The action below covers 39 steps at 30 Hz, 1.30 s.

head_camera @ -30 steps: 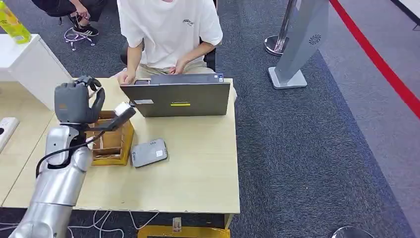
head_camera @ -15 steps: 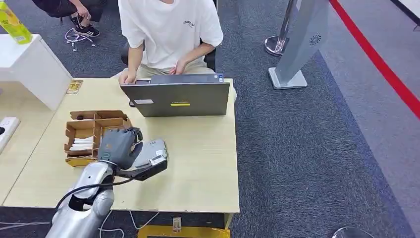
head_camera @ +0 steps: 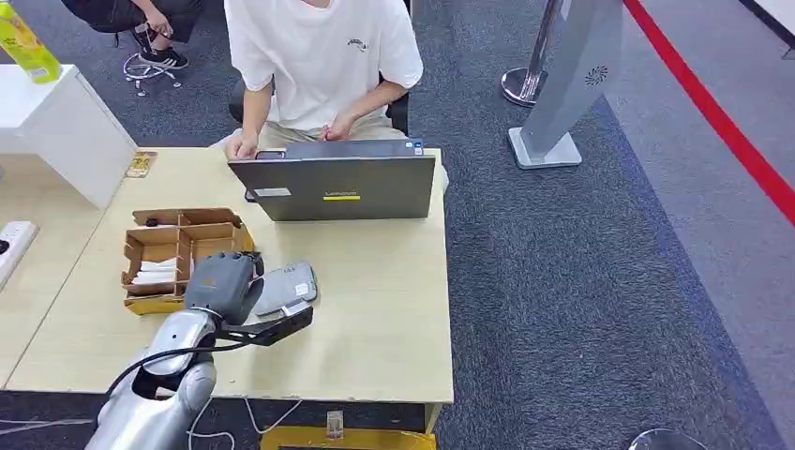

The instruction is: Pass the card to the sensor for recognition and then transmit it.

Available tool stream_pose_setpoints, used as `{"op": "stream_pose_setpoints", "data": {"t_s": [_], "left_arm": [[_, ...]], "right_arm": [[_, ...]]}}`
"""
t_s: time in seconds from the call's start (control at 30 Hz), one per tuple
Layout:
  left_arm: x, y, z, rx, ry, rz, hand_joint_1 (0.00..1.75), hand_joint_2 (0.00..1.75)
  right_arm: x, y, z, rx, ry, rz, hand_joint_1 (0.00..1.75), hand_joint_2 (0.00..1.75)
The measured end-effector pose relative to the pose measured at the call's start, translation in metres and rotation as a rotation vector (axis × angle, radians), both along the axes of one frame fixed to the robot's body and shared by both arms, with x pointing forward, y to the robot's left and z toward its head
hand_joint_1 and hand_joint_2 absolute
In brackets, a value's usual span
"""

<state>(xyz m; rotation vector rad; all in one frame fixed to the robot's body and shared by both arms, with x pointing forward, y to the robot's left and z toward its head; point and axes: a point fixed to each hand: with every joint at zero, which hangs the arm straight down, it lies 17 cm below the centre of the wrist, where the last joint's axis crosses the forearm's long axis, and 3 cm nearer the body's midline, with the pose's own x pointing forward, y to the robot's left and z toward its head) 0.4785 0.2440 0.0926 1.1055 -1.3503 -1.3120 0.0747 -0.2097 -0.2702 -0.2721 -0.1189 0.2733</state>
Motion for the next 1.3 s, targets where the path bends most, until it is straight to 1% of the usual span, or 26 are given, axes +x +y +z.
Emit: {"op": "stream_pose_setpoints", "data": {"t_s": [0.13, 0.23, 0.53, 0.67, 0.77, 1.0, 1.3], "left_arm": [[0.000, 0.001, -0.001, 0.004, 0.003, 0.002, 1.75, 1.75], [0.001, 0.007, -0.006, 0.017, 0.014, 0.029, 1.75, 1.75], [0.006, 0.021, -0.037, 0.045, 0.099, 0.071, 1.75, 1.75], [0.001, 0.019, -0.059, 0.048, 0.162, 0.064, 1.75, 1.75], [-0.001, 0.017, -0.069, 0.050, 0.182, 0.064, 1.75, 1.75], [-0.002, 0.007, -0.081, 0.044, 0.203, 0.067, 1.75, 1.75], [-0.001, 0.001, -0.086, 0.040, 0.216, 0.066, 1.75, 1.75]], "right_arm": [[0.000, 0.000, 0.000, 0.001, 0.000, 0.000, 0.00, 1.75], [0.000, 0.001, 0.000, 0.001, 0.001, 0.002, 0.00, 1.75], [0.000, 0.002, 0.000, 0.006, 0.002, 0.021, 0.00, 1.75], [0.000, 0.002, 0.000, 0.006, 0.001, 0.025, 0.00, 1.75], [0.000, 0.002, 0.000, 0.005, 0.001, 0.029, 0.00, 1.75], [0.001, 0.004, 0.000, 0.008, 0.001, 0.044, 0.00, 1.75], [0.001, 0.005, 0.000, 0.013, 0.002, 0.048, 0.00, 1.75]]}}
